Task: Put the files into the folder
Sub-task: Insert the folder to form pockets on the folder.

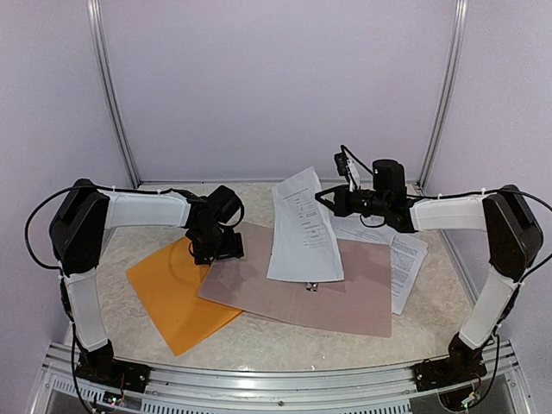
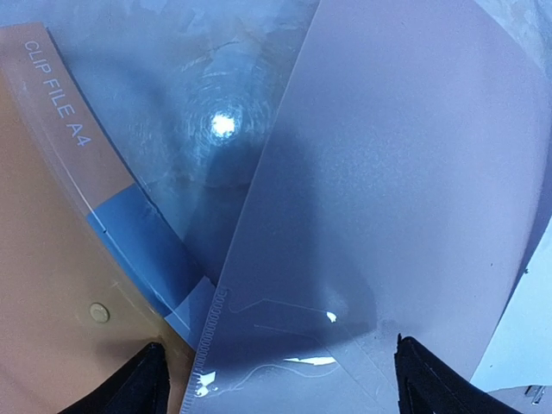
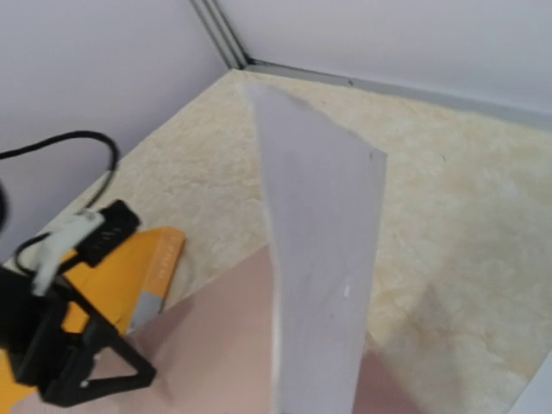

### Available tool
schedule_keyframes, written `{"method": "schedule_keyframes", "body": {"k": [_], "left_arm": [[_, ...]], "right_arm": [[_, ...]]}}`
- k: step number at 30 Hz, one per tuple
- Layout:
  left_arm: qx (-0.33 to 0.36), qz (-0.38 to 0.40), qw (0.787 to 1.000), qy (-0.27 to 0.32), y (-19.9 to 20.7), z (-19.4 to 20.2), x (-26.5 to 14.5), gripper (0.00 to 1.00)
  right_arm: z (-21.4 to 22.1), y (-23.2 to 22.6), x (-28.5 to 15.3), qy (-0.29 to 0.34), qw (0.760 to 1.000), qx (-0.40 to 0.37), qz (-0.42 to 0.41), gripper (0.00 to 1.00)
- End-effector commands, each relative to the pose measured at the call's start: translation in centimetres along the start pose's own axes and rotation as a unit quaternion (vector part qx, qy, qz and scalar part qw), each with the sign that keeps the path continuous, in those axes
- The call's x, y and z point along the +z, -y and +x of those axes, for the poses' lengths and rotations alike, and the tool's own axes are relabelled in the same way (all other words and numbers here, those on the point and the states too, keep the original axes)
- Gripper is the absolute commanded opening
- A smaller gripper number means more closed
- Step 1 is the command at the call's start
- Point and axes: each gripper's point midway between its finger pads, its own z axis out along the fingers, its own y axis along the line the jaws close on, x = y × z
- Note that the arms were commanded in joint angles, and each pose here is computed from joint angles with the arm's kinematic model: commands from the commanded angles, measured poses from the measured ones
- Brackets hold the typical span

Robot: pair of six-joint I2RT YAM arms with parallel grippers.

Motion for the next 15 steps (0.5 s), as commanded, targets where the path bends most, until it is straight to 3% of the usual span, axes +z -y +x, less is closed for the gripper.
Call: {"method": "schedule_keyframes", "body": {"k": [1, 15], "left_arm": [[0.013, -0.004, 1.000, 0.004, -0.1, 0.1, -1.0, 0.87], [0.017, -0.017, 1.000, 0.007, -0.4, 0.1, -1.3, 0.87]], "right_arm": [[-0.7, -2.3, -1.3, -0.016, 0.999, -0.037, -0.022, 0.00], [1.3, -5.6, -1.0, -0.037, 0.996, -0.020, -0.077, 0.00]]}}
